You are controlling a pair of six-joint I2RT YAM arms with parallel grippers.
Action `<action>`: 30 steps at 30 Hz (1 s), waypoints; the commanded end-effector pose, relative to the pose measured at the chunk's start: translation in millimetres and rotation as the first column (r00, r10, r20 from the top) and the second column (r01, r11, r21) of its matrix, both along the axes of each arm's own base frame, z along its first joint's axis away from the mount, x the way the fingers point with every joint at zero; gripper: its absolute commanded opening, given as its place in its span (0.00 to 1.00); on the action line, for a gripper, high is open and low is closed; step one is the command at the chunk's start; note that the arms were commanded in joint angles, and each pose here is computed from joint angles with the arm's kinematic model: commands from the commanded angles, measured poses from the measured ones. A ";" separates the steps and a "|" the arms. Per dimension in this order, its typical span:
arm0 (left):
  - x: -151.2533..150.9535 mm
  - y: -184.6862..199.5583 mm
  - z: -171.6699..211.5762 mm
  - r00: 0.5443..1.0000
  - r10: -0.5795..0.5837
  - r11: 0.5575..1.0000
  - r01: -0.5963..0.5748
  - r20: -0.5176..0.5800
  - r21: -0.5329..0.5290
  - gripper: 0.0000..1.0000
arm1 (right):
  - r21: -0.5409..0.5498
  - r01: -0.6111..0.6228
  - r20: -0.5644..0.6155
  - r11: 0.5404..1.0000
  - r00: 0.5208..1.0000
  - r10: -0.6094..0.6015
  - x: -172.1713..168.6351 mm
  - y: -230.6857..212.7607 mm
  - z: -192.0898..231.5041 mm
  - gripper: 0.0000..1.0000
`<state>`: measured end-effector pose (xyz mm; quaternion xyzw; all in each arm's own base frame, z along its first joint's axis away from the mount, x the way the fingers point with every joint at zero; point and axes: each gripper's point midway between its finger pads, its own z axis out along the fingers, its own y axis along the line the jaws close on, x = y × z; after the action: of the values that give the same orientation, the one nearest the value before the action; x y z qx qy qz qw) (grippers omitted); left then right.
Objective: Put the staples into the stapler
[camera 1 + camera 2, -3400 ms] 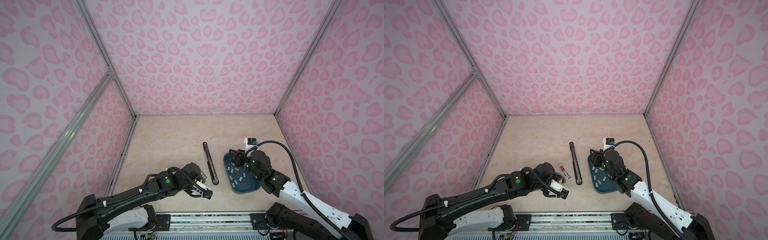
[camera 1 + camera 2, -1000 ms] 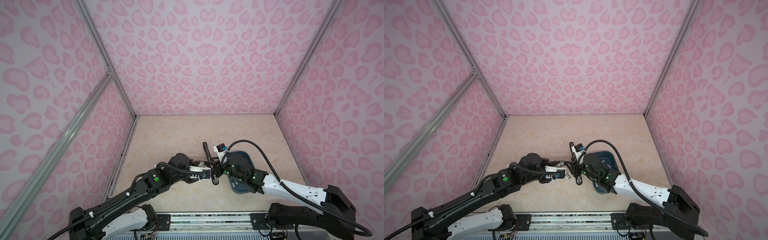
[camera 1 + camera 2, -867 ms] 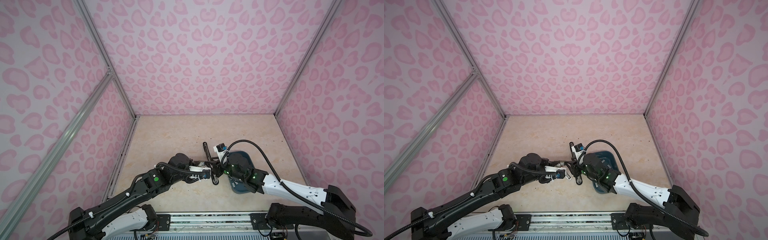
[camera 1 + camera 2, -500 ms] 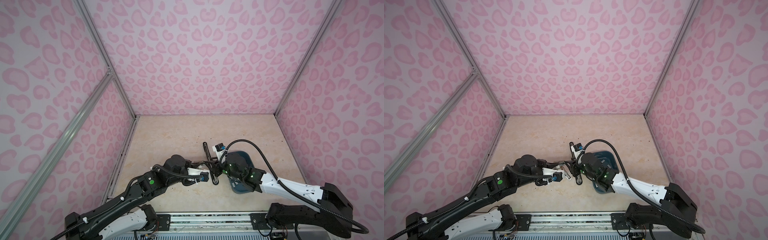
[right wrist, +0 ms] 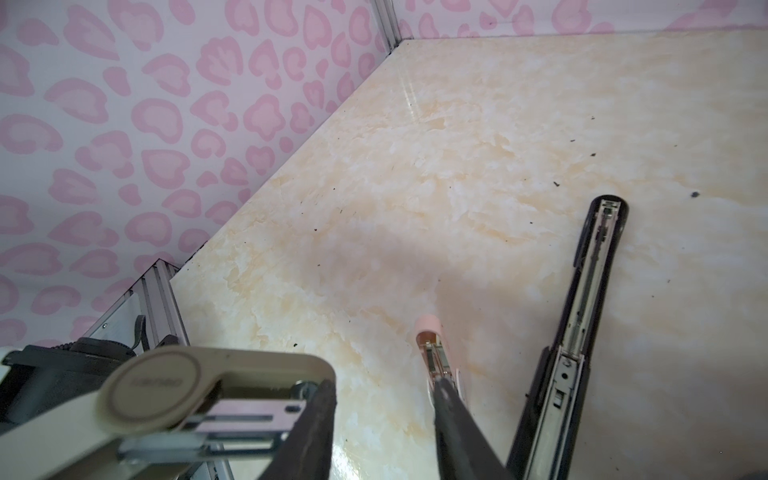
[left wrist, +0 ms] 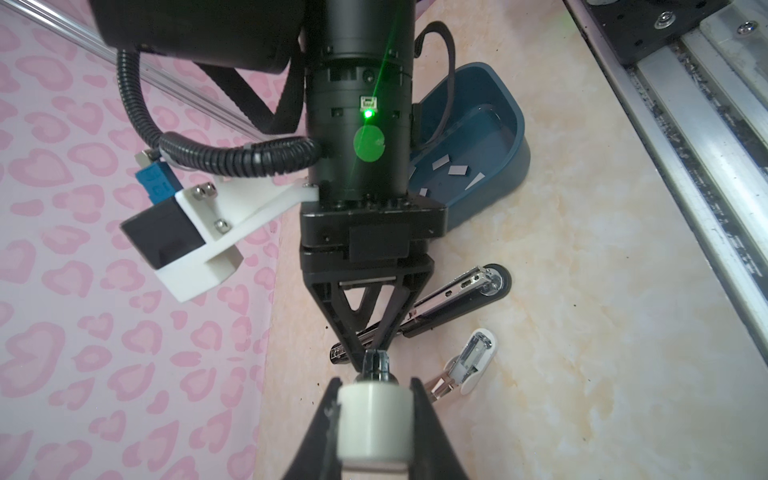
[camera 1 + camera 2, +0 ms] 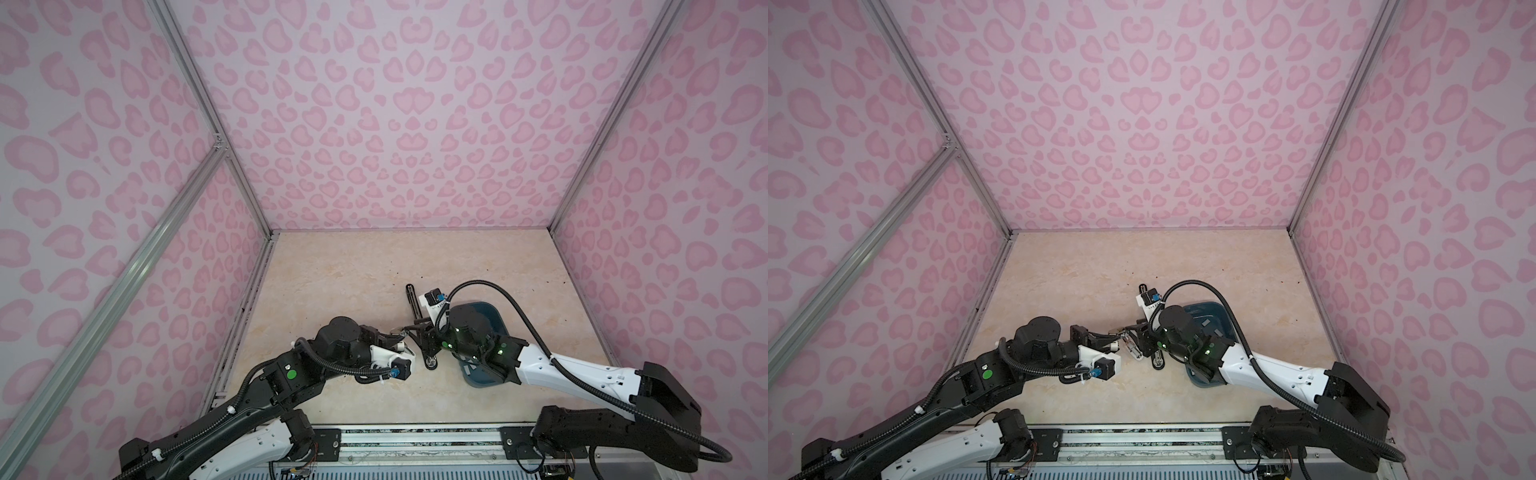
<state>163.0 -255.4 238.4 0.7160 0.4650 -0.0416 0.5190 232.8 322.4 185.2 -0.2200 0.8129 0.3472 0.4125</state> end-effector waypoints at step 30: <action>3.8 -0.2 23.4 0.985 0.004 0.989 -0.030 -0.174 -0.146 0.04 | -0.044 -0.257 0.577 0.965 0.782 0.235 -63.4 -6.3 36.6 0.61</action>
<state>172.5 -251.0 256.1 0.6595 0.5249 -0.1171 0.5251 169.3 314.8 215.0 -0.4039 0.6175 0.3404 0.5828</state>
